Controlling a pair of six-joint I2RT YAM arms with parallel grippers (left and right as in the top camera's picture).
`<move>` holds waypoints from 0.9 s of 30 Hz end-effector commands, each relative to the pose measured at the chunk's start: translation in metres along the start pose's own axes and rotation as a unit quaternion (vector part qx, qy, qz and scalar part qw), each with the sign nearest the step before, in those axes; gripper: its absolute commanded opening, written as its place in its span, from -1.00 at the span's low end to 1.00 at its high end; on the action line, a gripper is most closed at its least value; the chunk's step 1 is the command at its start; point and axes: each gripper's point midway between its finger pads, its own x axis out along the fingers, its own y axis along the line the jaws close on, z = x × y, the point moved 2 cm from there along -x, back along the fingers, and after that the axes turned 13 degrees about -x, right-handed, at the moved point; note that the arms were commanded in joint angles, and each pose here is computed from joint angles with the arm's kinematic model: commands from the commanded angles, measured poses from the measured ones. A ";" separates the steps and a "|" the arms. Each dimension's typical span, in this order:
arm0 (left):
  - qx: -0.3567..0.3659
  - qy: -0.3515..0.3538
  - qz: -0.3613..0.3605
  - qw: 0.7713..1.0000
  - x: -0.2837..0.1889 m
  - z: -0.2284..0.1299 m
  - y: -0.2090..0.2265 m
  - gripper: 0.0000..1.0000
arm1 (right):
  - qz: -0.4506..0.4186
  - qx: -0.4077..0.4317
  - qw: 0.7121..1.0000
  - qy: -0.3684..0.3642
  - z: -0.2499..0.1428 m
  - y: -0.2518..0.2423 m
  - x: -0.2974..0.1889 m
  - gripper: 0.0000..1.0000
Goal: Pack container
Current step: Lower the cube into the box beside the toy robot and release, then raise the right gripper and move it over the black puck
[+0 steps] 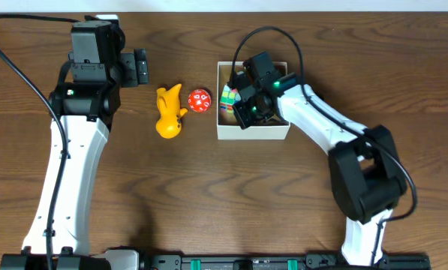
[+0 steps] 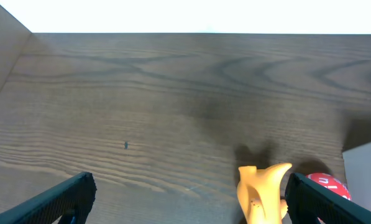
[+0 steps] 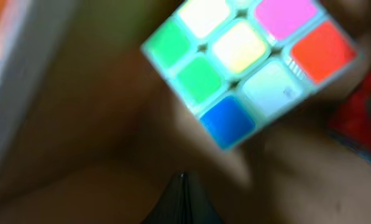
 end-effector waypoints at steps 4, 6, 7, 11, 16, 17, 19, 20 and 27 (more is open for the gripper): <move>-0.001 -0.012 0.005 1.000 -0.006 0.008 0.003 0.96 | -0.007 -0.025 1.000 -0.016 0.010 -0.002 0.002 -0.98; -0.001 -0.012 0.005 1.000 -0.006 0.009 0.003 0.96 | -0.018 -0.026 0.999 -0.021 0.013 -0.007 0.002 -0.98; -0.001 -0.012 0.005 1.000 -0.006 0.009 0.003 0.96 | -0.019 -0.027 0.999 -0.026 0.015 -0.008 0.002 -0.98; -0.001 -0.012 0.005 1.000 -0.006 0.009 0.003 0.96 | -0.027 -0.028 0.998 -0.050 0.025 -0.014 0.000 -0.98; -0.001 -0.012 0.005 1.000 -0.006 0.009 0.003 0.96 | -0.036 -0.024 0.997 -0.070 0.033 -0.022 -0.003 -0.97; -0.001 -0.012 0.005 1.000 -0.006 0.009 0.003 0.96 | -0.038 -0.020 0.996 -0.073 0.034 -0.024 -0.004 -0.97; -0.001 -0.012 0.005 1.000 -0.006 0.009 0.003 0.96 | -0.042 -0.015 0.996 -0.081 0.037 -0.027 -0.005 -0.97; -0.001 -0.012 0.005 1.000 -0.006 0.008 0.003 0.96 | -0.045 -0.013 0.995 -0.086 0.039 -0.029 -0.006 -0.98; -0.001 -0.012 0.005 1.000 -0.006 0.009 0.003 0.96 | -0.060 -0.003 0.991 -0.116 0.050 -0.042 -0.012 -0.98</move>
